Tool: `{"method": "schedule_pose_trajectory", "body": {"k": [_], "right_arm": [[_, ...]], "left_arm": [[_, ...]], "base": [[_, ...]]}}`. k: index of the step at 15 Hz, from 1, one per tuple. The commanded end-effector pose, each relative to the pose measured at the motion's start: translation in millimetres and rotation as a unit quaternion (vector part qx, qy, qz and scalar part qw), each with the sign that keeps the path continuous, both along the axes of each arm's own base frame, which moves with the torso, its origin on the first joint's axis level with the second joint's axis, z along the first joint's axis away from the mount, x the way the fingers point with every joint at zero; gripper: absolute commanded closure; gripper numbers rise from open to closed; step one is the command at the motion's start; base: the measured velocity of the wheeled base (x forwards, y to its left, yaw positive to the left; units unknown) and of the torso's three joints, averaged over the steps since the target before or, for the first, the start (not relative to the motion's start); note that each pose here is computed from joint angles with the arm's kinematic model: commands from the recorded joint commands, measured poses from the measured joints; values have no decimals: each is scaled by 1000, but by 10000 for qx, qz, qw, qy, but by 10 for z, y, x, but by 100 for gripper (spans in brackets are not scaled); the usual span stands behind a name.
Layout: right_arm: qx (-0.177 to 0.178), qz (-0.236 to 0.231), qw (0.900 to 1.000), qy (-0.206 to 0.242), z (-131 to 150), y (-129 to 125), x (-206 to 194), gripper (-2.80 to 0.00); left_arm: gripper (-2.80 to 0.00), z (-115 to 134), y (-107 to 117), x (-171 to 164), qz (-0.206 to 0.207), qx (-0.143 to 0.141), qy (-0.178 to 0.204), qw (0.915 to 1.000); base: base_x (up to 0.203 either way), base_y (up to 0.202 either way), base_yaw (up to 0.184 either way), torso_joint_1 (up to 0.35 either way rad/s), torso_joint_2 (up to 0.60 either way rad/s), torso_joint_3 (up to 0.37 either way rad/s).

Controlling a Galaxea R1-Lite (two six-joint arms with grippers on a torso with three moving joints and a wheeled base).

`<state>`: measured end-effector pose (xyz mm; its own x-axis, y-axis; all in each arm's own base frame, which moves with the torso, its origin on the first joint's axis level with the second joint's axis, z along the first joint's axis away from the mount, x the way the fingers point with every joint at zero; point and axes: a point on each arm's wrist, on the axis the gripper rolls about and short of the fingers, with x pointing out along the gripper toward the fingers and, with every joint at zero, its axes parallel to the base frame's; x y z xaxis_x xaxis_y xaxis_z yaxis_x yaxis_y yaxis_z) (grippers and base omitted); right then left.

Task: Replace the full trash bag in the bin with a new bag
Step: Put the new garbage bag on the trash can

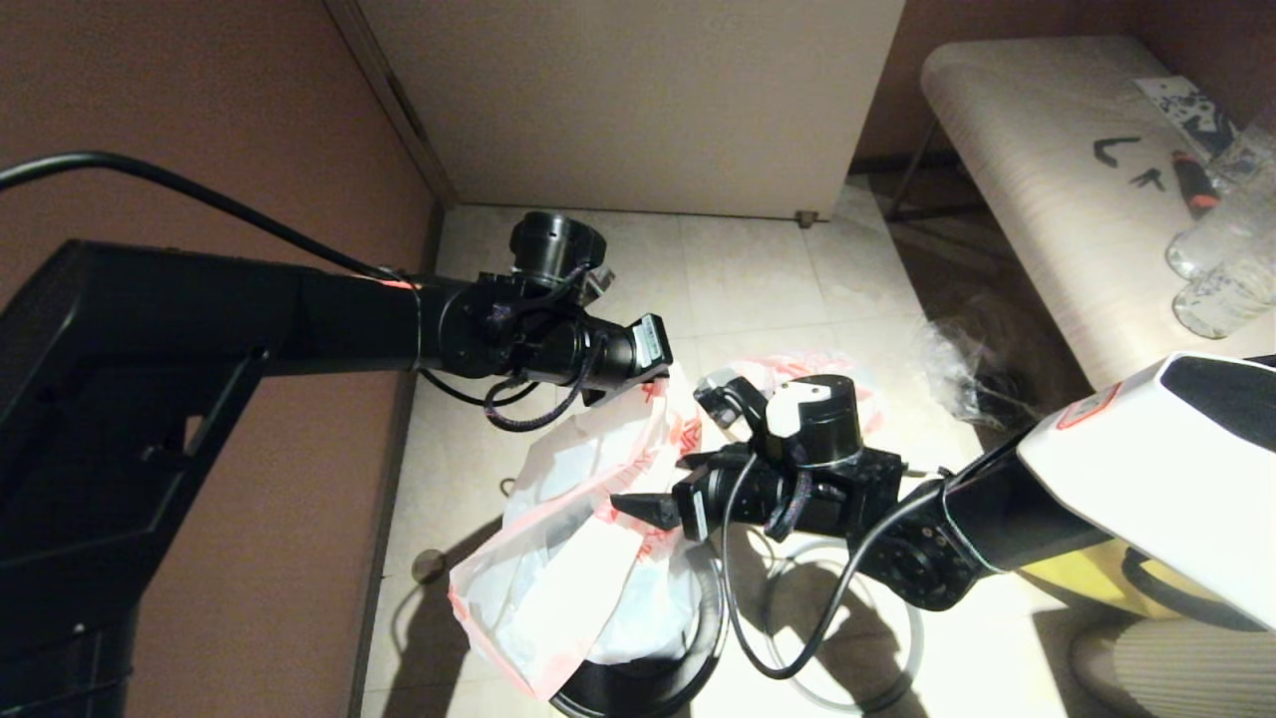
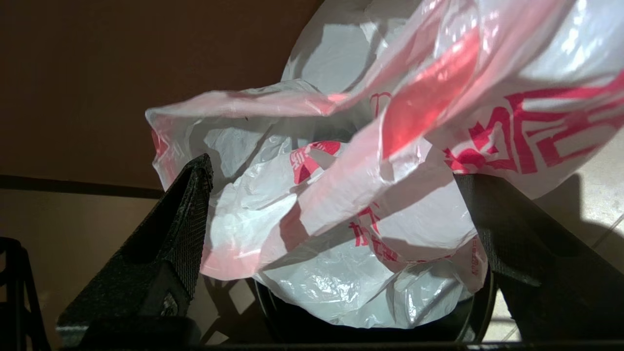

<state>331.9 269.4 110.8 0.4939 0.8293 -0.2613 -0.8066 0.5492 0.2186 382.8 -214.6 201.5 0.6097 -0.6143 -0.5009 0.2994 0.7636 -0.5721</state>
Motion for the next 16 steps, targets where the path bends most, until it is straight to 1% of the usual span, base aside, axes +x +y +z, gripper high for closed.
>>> {"method": "schedule_pose_trajectory", "body": {"k": [1, 2, 4, 5, 6, 8, 9, 14, 16], "right_arm": [[-20, 2, 10000, 17, -54, 23, 33, -280], [-32, -19, 10000, 28, -73, 15, 46, -280], [-57, -100, 9999, 46, -101, -30, 91, -280], [-63, -151, 9999, 50, -106, -60, 116, -280], [-73, -213, 9997, 61, -119, -97, 147, 0], [-71, -272, 9996, 52, -138, -118, 195, 0], [-64, -279, 9996, 49, -131, -128, 201, 0], [-81, -285, 9995, 72, -110, -147, 164, 0], [-131, -391, 9991, 98, -86, -205, 110, 0]], "left_arm": [[0, 14, 13, -35, 64, 48, 1, 10000], [0, 20, 25, -99, 15, 80, 28, 10000], [0, 9, -21, -204, -218, 214, -4, 9995], [0, -5, -25, -211, -239, 228, 12, 9995], [0, 0, -18, -216, -283, 193, 29, 9994], [0, 59, -6, -260, -476, 60, 39, 9988], [0, 77, -3, -261, -474, 39, 17, 9989], [0, 100, 24, -297, -476, 38, 15, 9989], [0, 73, 27, -287, -462, 88, 41, 9989]], "base": [[0, 0, 0, 0, 0, 0], [0, 0, 0, 0, 0, 0], [0, 0, 0, 0, 0, 0], [0, 0, 0, 0, 0, 0], [0, 0, 0, 0, 0, 0], [0, 0, 0, 0, 0, 0], [0, 0, 0, 0, 0, 0], [0, 0, 0, 0, 0, 0], [0, 0, 0, 0, 0, 0]]}}
